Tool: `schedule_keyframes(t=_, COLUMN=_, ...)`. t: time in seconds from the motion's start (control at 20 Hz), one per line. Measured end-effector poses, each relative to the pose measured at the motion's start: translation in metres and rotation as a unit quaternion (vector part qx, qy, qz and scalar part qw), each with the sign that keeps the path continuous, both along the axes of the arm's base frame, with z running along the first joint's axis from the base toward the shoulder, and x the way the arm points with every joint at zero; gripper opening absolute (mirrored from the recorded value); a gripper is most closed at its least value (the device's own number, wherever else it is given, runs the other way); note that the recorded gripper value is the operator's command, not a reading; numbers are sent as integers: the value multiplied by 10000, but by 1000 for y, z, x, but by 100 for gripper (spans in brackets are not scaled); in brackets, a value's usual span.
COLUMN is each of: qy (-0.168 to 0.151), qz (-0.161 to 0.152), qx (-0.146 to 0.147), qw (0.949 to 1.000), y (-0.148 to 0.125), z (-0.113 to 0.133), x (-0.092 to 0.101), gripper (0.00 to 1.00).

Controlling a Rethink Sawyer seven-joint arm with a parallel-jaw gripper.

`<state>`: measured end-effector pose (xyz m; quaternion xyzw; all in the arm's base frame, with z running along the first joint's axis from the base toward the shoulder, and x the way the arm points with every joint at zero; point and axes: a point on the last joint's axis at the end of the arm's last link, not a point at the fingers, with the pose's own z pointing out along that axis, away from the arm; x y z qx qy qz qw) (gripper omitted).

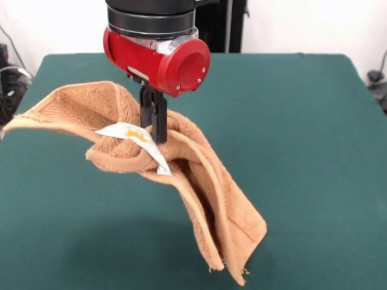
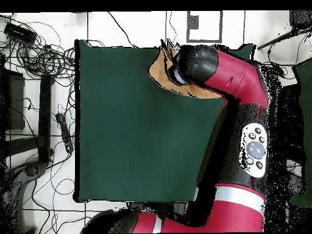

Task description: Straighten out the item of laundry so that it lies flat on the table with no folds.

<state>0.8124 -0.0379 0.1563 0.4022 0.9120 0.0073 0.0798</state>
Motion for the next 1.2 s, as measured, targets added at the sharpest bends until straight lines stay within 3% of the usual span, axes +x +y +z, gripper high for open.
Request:
schedule_keyframes(t=0.15, qy=-8, qz=21, qx=-39, qw=10000, y=-1, z=1, x=1, gripper=100)
schedule_keyframes(t=0.45, qy=-144, qz=187, qx=-422, qw=9988, y=-19, z=18, x=11, gripper=100)
schedule_keyframes(t=0.5, qy=-210, qz=222, qx=-538, qw=9981, y=-26, z=25, x=16, gripper=0)
schedule_keyframes(t=1.2, qy=-421, qz=147, qx=-762, qw=9961, y=-60, z=53, x=25, gripper=0)
